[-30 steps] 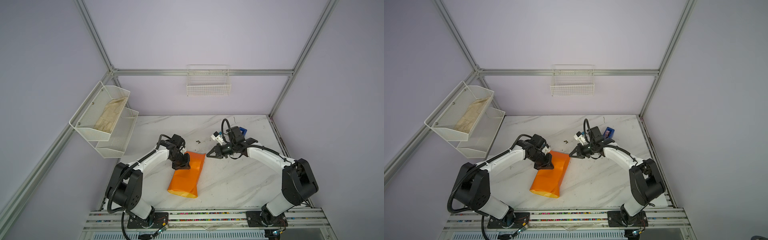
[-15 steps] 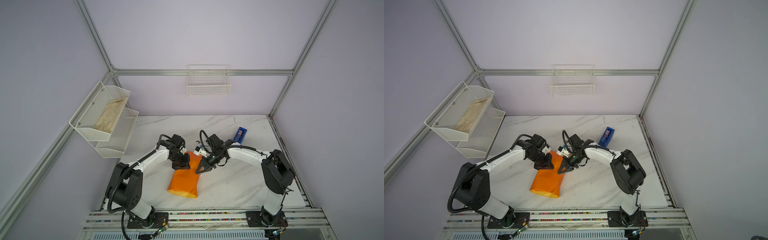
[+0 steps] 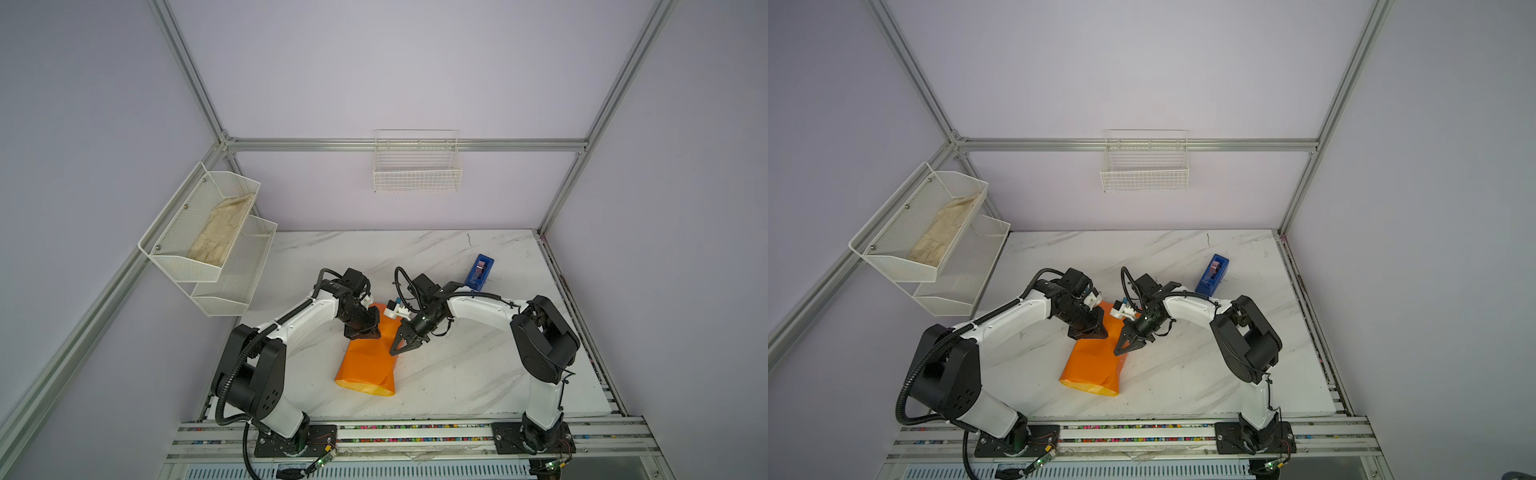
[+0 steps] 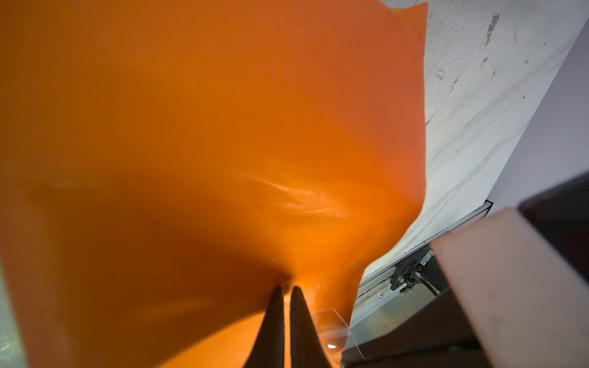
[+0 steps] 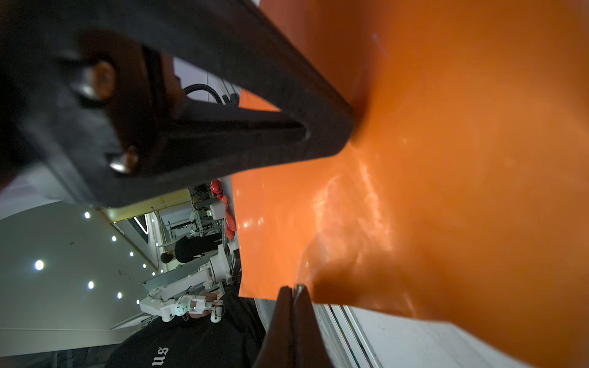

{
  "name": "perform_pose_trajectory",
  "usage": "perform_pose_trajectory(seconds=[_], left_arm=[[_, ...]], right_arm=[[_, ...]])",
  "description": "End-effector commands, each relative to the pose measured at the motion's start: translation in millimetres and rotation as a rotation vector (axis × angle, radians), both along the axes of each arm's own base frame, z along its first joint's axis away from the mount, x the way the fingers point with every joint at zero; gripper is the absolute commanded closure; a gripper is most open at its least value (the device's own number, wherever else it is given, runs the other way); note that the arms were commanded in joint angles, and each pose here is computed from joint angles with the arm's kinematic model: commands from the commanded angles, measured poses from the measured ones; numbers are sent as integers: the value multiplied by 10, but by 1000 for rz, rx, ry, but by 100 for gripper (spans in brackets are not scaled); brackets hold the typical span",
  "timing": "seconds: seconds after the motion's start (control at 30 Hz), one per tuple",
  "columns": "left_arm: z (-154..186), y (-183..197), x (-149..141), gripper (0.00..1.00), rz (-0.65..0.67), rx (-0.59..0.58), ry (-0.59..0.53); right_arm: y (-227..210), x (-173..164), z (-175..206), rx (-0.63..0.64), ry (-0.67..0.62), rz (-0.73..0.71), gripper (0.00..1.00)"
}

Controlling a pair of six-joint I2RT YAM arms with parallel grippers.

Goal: Wrap a gift box in wrapping paper
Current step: Stick the wrapping paper to the gift box.

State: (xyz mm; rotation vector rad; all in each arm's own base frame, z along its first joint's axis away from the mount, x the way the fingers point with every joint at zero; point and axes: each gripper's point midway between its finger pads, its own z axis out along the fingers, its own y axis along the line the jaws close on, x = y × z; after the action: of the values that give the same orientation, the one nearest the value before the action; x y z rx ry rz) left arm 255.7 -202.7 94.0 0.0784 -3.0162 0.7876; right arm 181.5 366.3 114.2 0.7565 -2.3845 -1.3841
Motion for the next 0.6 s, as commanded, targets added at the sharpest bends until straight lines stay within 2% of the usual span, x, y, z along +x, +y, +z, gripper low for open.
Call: perform_pose_trajectory(seconds=[0.0, 0.57], left_arm=[[-324, 147, -206, 91, -31, 114, 108], [-318, 152, -213, 91, -31, 115, 108]], right_arm=[[-35, -75, -62, -21, 25, 13, 100], [-33, -4, -103, -38, 51, -8, 98]])
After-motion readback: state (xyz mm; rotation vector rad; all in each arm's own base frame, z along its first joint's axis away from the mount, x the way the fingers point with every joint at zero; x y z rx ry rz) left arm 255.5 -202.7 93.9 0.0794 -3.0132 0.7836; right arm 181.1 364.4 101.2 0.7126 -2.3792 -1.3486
